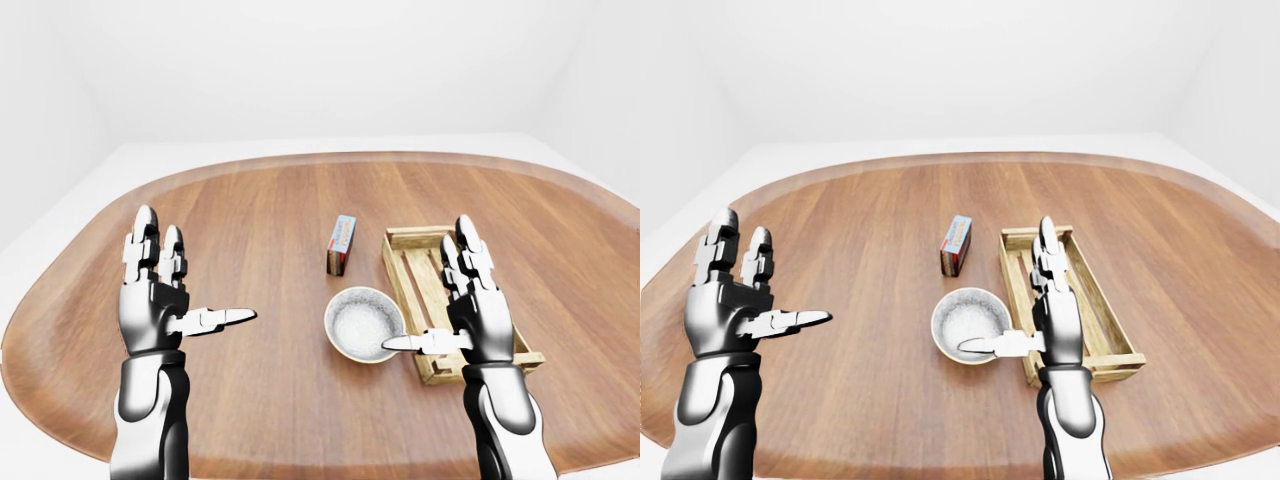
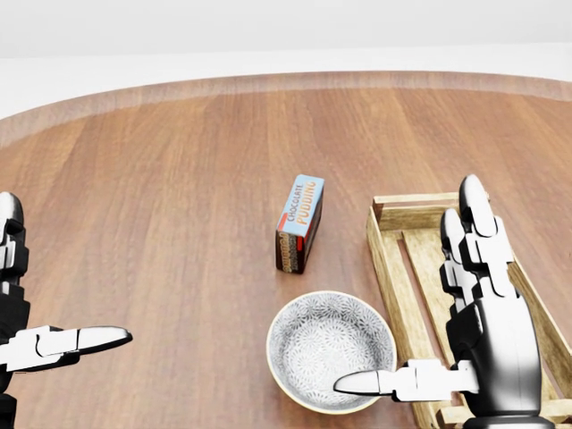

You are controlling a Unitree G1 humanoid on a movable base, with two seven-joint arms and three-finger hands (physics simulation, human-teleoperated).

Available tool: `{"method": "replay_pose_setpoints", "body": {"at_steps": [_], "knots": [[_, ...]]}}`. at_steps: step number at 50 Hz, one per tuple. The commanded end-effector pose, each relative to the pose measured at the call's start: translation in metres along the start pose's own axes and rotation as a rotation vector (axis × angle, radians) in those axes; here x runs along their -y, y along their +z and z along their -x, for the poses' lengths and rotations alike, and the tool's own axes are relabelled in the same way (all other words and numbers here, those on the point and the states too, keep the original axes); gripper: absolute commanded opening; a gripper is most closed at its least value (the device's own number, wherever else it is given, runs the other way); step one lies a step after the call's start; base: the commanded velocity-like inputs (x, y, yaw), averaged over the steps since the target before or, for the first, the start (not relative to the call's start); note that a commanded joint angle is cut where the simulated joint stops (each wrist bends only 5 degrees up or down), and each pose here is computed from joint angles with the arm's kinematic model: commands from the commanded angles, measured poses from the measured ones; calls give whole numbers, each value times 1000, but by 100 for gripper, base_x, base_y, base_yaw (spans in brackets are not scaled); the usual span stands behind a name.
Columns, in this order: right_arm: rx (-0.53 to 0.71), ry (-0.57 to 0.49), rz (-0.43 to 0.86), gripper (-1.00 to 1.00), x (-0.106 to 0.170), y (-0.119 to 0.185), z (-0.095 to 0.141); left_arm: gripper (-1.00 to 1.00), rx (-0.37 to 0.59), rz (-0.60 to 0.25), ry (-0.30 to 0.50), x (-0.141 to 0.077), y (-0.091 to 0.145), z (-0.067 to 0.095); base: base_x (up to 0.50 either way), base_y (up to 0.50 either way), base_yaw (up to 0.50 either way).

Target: Pick up the bowl on the left and put it in the tray.

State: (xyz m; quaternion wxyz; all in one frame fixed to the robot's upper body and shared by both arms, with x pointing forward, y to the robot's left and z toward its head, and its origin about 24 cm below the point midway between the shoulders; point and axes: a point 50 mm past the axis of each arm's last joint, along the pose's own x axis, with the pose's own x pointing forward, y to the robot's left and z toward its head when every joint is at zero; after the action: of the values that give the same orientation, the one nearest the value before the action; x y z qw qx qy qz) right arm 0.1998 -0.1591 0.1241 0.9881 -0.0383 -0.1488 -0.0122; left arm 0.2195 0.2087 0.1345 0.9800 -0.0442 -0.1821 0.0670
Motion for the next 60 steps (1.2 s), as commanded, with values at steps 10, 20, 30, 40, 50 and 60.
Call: {"method": "replay_pose_setpoints", "body": {"at_steps": [10,20,30,40,50,60], "knots": [[-41,-16,-12,100,4,-10,0,100,-112,17,-17,7,-28,-1,35,-2,0],[-11,35,90,100,-4,0,5,100,-94,20,-11,5,-23,-1,0,0,0],[-84,144,308,100,-26,-14,18,100,-90,20,-10,4,-22,-1,0,0,0],[-147,169,417,100,-31,-28,27,100,-89,20,-10,5,-22,-1,0,0,0],[-205,174,548,100,-35,-48,34,100,-86,20,-10,5,-21,0,0,0,0],[-181,211,656,100,-44,-51,31,100,-82,22,-8,4,-20,-1,0,0,0]]}}
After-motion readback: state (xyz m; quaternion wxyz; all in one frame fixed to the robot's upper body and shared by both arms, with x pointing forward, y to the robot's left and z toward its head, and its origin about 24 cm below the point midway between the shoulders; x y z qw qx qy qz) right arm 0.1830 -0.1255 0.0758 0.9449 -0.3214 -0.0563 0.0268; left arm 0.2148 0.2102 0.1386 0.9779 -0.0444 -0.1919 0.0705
